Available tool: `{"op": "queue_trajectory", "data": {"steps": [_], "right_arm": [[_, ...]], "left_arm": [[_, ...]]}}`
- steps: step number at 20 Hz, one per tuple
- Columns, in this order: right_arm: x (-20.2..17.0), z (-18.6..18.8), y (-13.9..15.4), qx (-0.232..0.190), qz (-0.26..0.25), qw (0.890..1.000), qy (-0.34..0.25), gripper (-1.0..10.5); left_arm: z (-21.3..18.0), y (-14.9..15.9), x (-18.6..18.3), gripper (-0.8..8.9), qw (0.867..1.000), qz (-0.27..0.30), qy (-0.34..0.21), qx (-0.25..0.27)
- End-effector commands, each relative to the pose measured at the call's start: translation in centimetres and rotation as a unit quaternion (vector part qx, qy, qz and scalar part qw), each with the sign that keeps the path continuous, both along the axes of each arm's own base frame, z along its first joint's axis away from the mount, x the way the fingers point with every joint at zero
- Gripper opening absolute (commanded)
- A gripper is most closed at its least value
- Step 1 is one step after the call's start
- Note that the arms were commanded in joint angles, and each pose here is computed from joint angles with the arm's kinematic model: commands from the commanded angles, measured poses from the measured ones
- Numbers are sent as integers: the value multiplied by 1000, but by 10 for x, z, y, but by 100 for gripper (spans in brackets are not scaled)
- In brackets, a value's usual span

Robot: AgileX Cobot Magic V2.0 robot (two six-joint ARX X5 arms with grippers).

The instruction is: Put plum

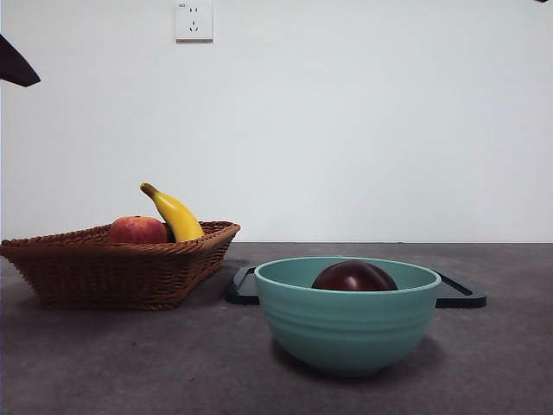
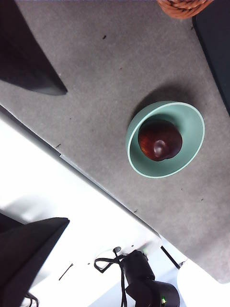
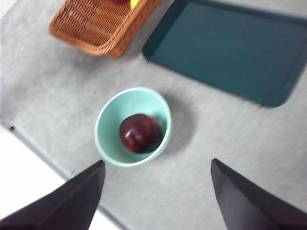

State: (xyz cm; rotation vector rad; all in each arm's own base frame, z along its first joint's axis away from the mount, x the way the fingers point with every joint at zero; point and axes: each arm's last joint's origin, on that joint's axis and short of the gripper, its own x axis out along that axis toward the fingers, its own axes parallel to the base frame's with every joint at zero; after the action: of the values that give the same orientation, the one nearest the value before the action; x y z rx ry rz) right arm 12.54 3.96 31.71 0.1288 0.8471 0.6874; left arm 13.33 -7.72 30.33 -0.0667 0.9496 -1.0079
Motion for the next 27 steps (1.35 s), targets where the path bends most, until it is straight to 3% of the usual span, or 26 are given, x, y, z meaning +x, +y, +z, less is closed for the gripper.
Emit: {"op": "queue_trajectory", "data": {"steps": [1,8,14,21,23,27], "right_arm": [[8,-2,8,5,12,999,32,348],[53,-35,50,-58,36,993,101,348],[82,-69,85,-128,32,985,108,347],[103,-98,109,-140,35,984,107,344],[108,-106,114,-148,34,982,109,273],[115,-120,119,-151,35,981,116,264]], "left_arm": [[3,-1,1,403,1000,-7,-9,-3],[3,-1,1,403,1000,-7,-9,-3],[3,-1,1,403,1000,-8,-11,-2],[3,-1,1,403,1000,-11,-14,-2],[3,-1,1,403,1000,-11,-14,-2],[3,-1,1,403,1000,-11,-14,-2]]}}
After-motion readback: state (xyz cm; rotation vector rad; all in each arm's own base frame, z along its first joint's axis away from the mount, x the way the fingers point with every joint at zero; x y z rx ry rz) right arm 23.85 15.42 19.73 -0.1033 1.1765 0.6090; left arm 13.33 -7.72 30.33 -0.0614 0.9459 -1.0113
